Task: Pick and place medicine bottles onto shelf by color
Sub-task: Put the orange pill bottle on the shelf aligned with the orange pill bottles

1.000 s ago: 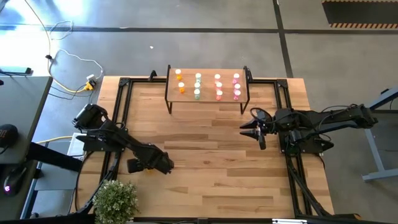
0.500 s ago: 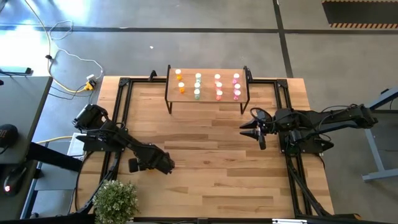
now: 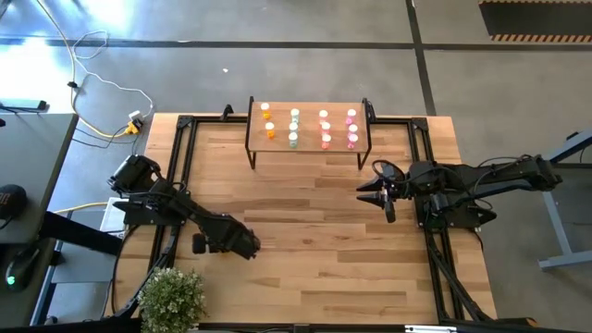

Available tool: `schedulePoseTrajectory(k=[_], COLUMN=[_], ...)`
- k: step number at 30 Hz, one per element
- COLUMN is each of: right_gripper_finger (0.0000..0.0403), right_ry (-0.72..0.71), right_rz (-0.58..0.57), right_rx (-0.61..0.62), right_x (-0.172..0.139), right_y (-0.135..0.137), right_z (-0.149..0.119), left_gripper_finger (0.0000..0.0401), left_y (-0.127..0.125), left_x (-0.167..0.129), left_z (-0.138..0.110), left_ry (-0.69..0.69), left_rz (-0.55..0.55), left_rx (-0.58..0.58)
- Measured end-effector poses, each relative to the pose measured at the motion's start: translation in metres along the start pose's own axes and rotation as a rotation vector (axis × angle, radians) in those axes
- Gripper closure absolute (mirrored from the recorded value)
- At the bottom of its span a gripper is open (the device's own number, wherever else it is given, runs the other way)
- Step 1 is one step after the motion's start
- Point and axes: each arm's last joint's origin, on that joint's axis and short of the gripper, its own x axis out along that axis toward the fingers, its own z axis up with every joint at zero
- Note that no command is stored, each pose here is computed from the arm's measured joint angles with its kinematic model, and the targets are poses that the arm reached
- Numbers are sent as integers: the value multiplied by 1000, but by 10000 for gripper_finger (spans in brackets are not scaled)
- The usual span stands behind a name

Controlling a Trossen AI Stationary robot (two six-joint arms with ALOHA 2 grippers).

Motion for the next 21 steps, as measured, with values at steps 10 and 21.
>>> schedulePoseTrajectory(k=[10,21], right_gripper_finger=[283,214], right_ry=[-52,-290], right_rz=[18,11], right_rx=[64,219], right_x=[0,-4], right_y=[2,5], right_z=[5,26], left_gripper_finger=[300,300], left_y=[-18,-38], left_x=[-24,-63], left_z=[-12,-5], left_ry=[-44,-169], left_rz=[-158,-306], left_rx=[368,743])
